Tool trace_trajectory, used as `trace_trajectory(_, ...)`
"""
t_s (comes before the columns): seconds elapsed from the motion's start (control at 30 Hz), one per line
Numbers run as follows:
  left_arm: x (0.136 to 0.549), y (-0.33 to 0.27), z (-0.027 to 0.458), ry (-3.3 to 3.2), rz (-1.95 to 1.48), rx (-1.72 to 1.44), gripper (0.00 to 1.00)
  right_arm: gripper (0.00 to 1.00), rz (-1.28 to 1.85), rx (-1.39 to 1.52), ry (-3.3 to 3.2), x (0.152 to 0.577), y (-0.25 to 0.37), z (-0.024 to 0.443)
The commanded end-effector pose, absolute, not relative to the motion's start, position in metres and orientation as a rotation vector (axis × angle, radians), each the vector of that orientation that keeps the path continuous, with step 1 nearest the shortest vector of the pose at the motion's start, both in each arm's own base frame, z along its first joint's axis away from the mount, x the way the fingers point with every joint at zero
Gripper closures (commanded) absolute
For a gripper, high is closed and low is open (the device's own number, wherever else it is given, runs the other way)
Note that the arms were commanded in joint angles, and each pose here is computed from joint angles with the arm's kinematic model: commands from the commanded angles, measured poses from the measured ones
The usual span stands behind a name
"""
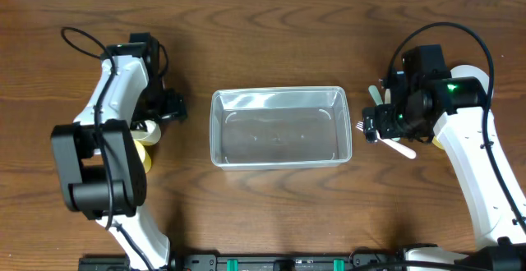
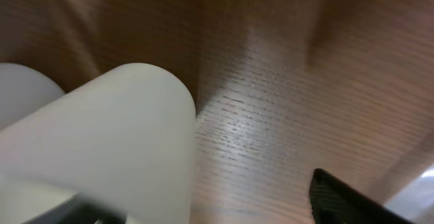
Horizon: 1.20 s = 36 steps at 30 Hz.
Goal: Pack container
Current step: 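Reach the left gripper to the stacked cups and grasp the top white cup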
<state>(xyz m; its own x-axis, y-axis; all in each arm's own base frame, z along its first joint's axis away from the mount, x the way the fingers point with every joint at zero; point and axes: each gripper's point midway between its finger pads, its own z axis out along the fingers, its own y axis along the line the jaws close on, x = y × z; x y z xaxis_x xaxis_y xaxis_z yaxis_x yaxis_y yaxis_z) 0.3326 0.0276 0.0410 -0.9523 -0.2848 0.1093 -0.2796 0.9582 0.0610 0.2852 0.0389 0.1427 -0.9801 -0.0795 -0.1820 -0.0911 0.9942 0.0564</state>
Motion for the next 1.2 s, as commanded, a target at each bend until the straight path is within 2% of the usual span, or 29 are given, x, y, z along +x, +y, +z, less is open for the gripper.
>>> trace_trajectory(0.0,0.327,0.029,0.035,-2.962,-0.072,0.419,0.32,0.04,0.103,-0.109,2.945,0.288,0.040,0.147)
trace_trajectory(0.2,0.326,0.029,0.036,-2.960,-0.072,0.418,0.49,0.07,0.103,-0.109,2.946,0.287,0.040,0.147)
trace_trajectory(0.4,0.327,0.029,0.037,-2.964,-0.076,0.419,0.72,0.08,0.103,-0.109,2.946,0.287,0.040,0.147)
trace_trajectory(0.5,0.328,0.030,0.038,-2.967,-0.076,0.419,0.74,0.09,0.103,-0.109,2.947,0.287,0.040,0.147)
trace_trajectory(0.67,0.328,0.030,0.039,-2.972,-0.076,0.419,0.81,0.09,0.103,-0.110,2.945,0.288,0.040,0.147)
trace_trajectory(0.77,0.330,0.030,0.041,-2.980,-0.076,0.421,0.90,0.09,0.103,-0.109,2.946,0.287,0.040,0.147)
trace_trajectory(0.9,0.332,0.030,0.045,-2.993,-0.075,0.422,0.94,0.09,0.103,-0.109,2.946,0.287,0.040,0.147)
trace_trajectory(1.17,0.341,0.023,0.070,-3.061,-0.069,0.398,0.94,0.08,0.103,-0.109,2.947,0.287,0.040,0.147)
